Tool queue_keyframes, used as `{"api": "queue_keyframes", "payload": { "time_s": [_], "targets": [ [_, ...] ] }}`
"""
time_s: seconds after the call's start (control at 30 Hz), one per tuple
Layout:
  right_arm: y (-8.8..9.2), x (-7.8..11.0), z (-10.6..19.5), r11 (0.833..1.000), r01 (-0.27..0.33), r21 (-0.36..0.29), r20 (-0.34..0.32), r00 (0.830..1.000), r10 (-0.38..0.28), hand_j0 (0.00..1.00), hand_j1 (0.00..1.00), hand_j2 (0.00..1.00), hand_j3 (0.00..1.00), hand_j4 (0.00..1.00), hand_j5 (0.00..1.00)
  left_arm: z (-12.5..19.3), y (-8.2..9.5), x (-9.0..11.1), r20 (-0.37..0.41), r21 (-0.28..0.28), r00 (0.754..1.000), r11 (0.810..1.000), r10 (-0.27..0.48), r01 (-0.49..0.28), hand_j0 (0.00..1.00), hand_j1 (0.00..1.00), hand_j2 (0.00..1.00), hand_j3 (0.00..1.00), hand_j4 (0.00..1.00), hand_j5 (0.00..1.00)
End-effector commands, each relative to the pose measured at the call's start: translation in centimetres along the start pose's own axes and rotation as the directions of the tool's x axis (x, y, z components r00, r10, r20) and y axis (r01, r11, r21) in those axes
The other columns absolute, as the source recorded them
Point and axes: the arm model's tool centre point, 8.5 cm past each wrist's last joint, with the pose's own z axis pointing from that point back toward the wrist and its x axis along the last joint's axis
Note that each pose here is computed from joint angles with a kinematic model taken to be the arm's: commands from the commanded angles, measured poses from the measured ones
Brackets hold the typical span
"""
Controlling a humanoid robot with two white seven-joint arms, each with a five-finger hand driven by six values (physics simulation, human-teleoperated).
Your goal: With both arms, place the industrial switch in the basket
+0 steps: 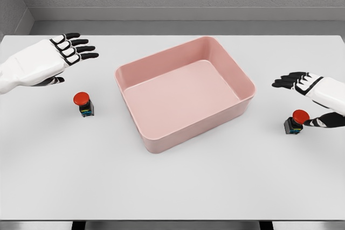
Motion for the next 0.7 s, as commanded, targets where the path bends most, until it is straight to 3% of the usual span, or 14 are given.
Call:
{"api": "queue_keyframes", "payload": {
  "time_s": [0.0, 0.13, 0.17, 0.2, 0.3, 0.4, 0.5, 0.57, 0.67],
  "targets": [
    [-0.1, 0.0, 0.0, 1.000, 0.005, -0.003, 0.000, 1.000, -0.005, 1.00, 1.00, 1.00, 1.00, 1.00, 1.00, 0.0, 0.1, 0.0, -0.001, 0.004, 1.000, 1.000, 0.004, -0.004, 1.00, 1.00, 1.00, 1.00, 1.00, 1.00],
    [-0.2, -0.2, 0.2, 1.000, 0.009, -0.007, -0.007, 1.000, -0.009, 1.00, 1.00, 1.00, 1.00, 1.00, 1.00, 0.2, -0.1, 0.0, -0.002, -0.009, 1.000, 1.000, 0.006, -0.006, 1.00, 1.00, 1.00, 1.00, 1.00, 1.00],
    [-0.1, -0.4, 0.3, 1.000, 0.016, -0.004, -0.020, 1.000, -0.016, 1.00, 1.00, 1.00, 1.00, 1.00, 1.00, 0.4, -0.2, -0.2, -0.005, -0.038, 1.000, 0.999, 0.001, -0.001, 1.00, 1.00, 1.00, 1.00, 1.00, 1.00],
    [0.1, -0.8, 0.3, 0.999, 0.035, 0.004, -0.076, 0.997, -0.035, 1.00, 1.00, 1.00, 1.00, 1.00, 1.00, 1.7, 0.0, -0.9, -0.021, -0.076, 1.000, 0.997, -0.017, 0.016, 1.00, 1.00, 1.00, 1.00, 1.00, 1.00],
    [0.3, -1.1, 0.4, 0.999, 0.043, 0.011, -0.100, 0.994, -0.042, 1.00, 1.00, 1.00, 1.00, 1.00, 1.00, 1.9, -0.1, -0.9, -0.021, -0.091, 1.000, 0.996, -0.022, 0.020, 1.00, 1.00, 1.00, 1.00, 1.00, 1.00],
    [0.7, -1.2, 0.4, 0.997, 0.047, 0.064, -0.106, 0.994, -0.040, 1.00, 1.00, 1.00, 1.00, 1.00, 1.00, 2.5, -0.3, -1.0, -0.019, -0.135, 0.999, 0.990, -0.031, 0.028, 1.00, 1.00, 1.00, 1.00, 1.00, 1.00],
    [1.4, -1.8, 0.6, 0.980, 0.088, 0.180, -0.178, 0.982, -0.056, 1.00, 1.00, 1.00, 1.00, 1.00, 1.00, 2.7, -1.5, -0.4, 0.002, -0.219, 1.000, 0.975, -0.022, 0.022, 1.00, 1.00, 1.00, 1.00, 1.00, 1.00],
    [1.7, -2.0, 0.7, 0.973, 0.103, 0.206, -0.197, 0.979, -0.062, 1.00, 1.00, 1.00, 1.00, 1.00, 1.00, 2.6, -2.0, 0.1, 0.017, -0.266, 1.000, 0.964, -0.017, 0.021, 1.00, 1.00, 1.00, 1.00, 1.00, 1.00],
    [2.3, -1.9, 0.7, 0.966, 0.116, 0.231, -0.197, 0.978, -0.070, 1.00, 1.00, 1.00, 1.00, 1.00, 1.00, 2.2, -2.4, 1.1, 0.050, -0.278, 0.999, 0.960, -0.006, 0.020, 1.00, 1.00, 1.00, 1.00, 1.00, 1.00]
  ]
}}
